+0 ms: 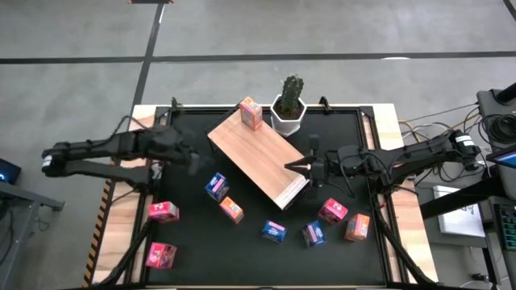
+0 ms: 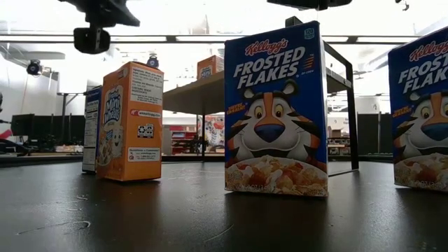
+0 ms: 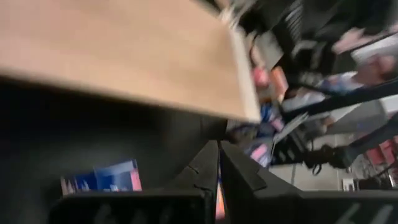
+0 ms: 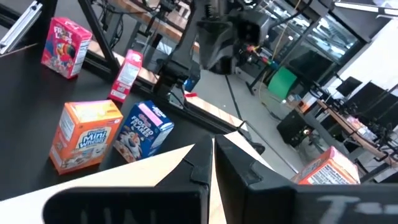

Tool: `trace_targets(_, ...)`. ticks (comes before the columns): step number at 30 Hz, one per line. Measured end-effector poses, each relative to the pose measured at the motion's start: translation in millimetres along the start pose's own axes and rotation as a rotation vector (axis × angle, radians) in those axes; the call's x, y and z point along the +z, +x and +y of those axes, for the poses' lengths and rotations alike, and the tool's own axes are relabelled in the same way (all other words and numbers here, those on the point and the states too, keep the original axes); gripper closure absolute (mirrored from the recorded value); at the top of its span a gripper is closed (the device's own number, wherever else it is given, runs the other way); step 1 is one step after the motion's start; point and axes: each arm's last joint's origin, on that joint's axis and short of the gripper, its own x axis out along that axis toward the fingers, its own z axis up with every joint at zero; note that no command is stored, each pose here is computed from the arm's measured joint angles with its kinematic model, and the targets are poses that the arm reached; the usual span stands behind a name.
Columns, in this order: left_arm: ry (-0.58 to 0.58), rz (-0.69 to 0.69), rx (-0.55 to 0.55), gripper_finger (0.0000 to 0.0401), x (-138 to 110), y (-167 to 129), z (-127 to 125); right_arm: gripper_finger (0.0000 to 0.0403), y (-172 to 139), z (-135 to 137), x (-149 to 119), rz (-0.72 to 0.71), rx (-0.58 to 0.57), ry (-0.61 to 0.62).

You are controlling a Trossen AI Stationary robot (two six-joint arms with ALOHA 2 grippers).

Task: Stack cereal on shelf
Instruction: Put the top blue cereal box on the shelf

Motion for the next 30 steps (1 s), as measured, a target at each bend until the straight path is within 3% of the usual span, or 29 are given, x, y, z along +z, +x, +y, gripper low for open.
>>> trace_targets(7,-0.099,0.249,0.173,0.0401,-17,37,-20,0.0394,-3,6,-11,-0.009,-0.006,0.007)
trace_targets(16,-0.096,0.363,0.386,0.0392,-19,59,-37,0.0394,-5,6,-13,-0.005,-0.006,0.007)
trace_targets(23,-0.075,0.399,0.535,0.0327,-23,70,-29,0.0394,-7,6,-13,0.001,-0.003,0.006)
trace_targets(30,-0.038,0.409,0.542,0.0265,-25,72,-29,0.0394,-7,6,-14,0.006,0.0,0.005)
